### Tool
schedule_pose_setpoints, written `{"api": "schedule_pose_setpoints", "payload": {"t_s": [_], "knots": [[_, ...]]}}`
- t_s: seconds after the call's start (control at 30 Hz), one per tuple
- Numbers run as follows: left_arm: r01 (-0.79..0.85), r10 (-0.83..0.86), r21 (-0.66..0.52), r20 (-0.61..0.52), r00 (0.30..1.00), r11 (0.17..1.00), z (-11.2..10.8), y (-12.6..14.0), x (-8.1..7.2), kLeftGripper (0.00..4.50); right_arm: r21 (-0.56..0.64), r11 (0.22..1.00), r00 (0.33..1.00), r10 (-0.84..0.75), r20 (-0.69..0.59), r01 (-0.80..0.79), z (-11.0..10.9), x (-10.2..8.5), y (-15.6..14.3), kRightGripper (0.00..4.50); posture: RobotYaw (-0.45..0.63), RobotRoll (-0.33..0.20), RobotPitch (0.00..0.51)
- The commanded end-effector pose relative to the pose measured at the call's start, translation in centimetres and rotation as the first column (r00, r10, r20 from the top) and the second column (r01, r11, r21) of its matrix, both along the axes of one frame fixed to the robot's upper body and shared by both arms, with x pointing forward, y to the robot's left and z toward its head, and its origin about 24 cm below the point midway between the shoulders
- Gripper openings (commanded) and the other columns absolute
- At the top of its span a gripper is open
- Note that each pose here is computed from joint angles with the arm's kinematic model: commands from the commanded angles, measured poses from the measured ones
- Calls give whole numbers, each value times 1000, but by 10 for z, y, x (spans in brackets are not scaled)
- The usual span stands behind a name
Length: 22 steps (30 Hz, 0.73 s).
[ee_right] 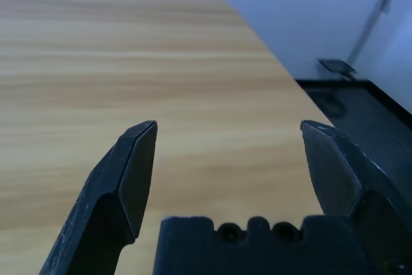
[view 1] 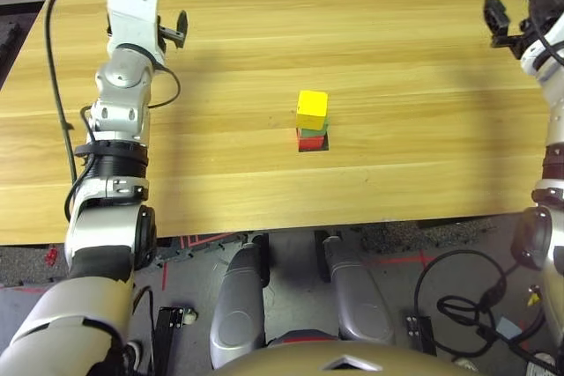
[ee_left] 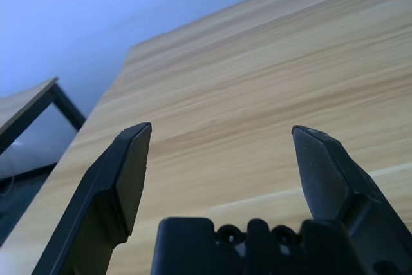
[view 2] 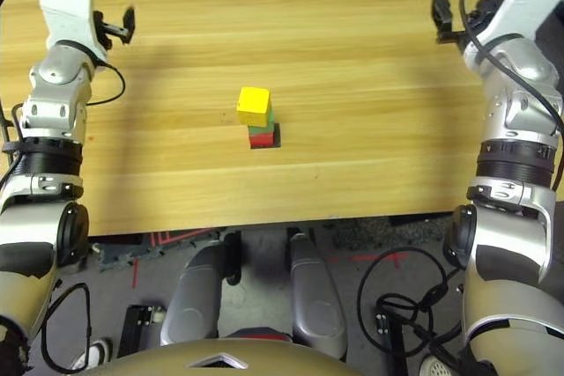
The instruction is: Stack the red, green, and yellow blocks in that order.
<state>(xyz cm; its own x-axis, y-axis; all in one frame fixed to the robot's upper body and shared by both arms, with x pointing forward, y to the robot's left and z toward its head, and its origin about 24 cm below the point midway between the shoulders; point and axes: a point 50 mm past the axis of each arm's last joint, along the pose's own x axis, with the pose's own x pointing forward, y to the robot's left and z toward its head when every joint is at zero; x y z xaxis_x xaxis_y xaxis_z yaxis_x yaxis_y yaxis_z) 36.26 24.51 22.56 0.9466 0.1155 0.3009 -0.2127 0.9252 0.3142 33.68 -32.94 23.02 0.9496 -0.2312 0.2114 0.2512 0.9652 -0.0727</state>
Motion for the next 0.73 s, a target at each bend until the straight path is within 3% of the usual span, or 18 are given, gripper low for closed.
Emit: {"api": "schedule_pose_setpoints", "payload": {"t_s": [0.03, 0.2, 0.47, 0.73], "knots": [[-19, 18, -46, -31, 999, 999, -16, -4, -11, 4440, 22, 999, 999, -37, 38, 36, -4, -9, -1, 4500, 149, 29, 259], [0, -6, -74, -75, 997, 997, -32, -20, -18, 4440, 56, 997, 998, -56, 23, 55, -17, -18, -2, 4500, 128, 27, 280], [57, -73, -122, -137, 988, 991, -49, -44, -15, 4440, 62, 994, 996, -90, 6, 90, -23, -33, -7, 4500, 56, 15, 306], [85, -100, -116, -123, 987, 990, -38, -47, -8, 4440, 68, 992, 994, -105, 1, 105, -20, -43, -5, 4500, 61, 18, 316]]}}
